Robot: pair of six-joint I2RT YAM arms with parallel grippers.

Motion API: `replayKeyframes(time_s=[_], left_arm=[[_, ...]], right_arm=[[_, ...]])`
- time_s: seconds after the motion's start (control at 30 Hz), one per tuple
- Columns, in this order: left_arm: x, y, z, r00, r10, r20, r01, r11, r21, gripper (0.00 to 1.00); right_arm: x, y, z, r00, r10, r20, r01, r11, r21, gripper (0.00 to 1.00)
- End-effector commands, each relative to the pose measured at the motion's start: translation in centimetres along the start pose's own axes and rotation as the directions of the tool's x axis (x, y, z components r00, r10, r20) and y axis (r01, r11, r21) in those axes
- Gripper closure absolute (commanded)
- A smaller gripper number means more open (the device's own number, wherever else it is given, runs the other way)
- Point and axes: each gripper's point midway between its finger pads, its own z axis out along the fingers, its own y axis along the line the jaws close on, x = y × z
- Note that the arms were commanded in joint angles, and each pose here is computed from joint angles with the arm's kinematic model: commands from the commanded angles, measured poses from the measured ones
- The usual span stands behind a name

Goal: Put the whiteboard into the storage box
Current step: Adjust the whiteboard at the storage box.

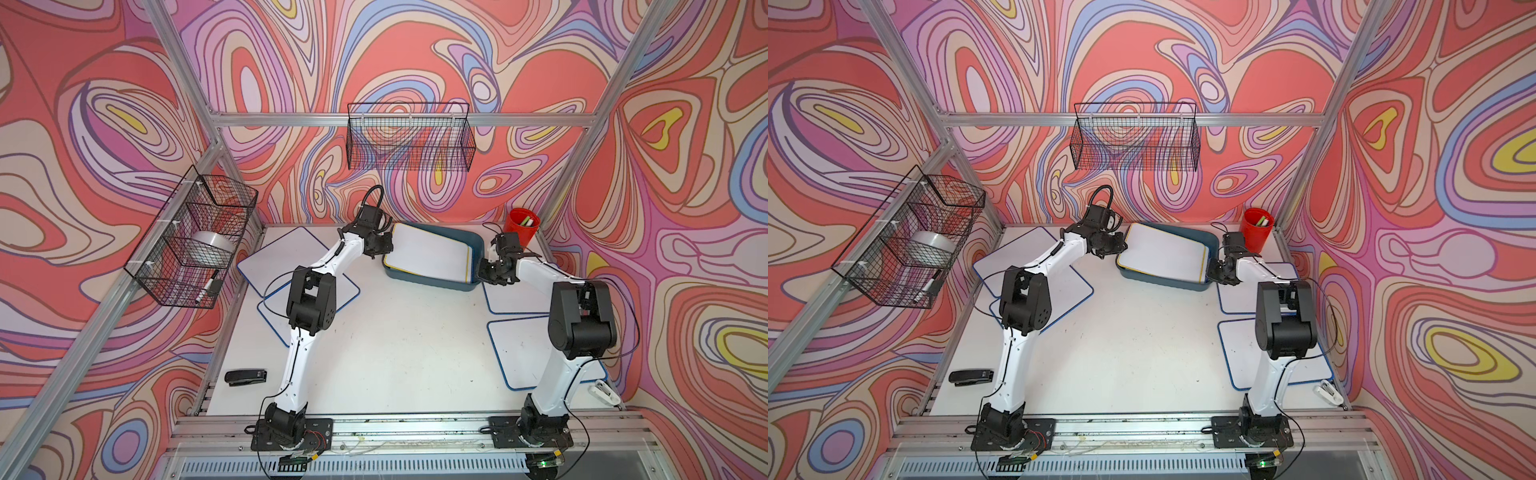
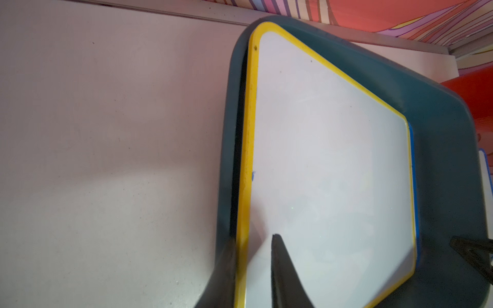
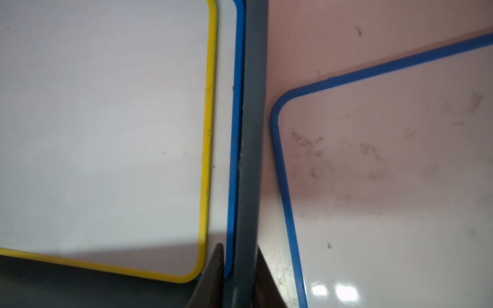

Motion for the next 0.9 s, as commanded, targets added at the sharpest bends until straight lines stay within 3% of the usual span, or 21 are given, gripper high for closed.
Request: replayKeyframes(time_s=[0.0,0.2,0.5,0.87], left_arm=[[2.0,-0.6,1.9,0.998,-0.005,-0.057,0.006,1.000,0.017,0.79],[2.2,-0.9,1.8,0.998,0.009,-0.061,-0.008,1.000,0.007,0.72],[0.2,-1.0,-3.9,0.998,0.036,0.049,-0.035,0.999,-0.026,0.63],[4.9,4.8,-6.7,0.998,-0.055,0.039,0.060,0.990,-0.128,0.62]], right_arm=[[0.0,0.6,0.6,1.000,-0.006,-0.005,0.006,0.999,-0.038,0.81],[0.0,0.7,0.4,1.000,-0.008,-0.003,0.008,0.999,-0.043,0.81],[-0.9,1.3,-1.4,0.999,-0.016,0.029,0.017,0.999,-0.049,0.79],[-1.1,2.0,-4.0,0.997,-0.041,0.073,0.045,0.997,-0.059,0.72]])
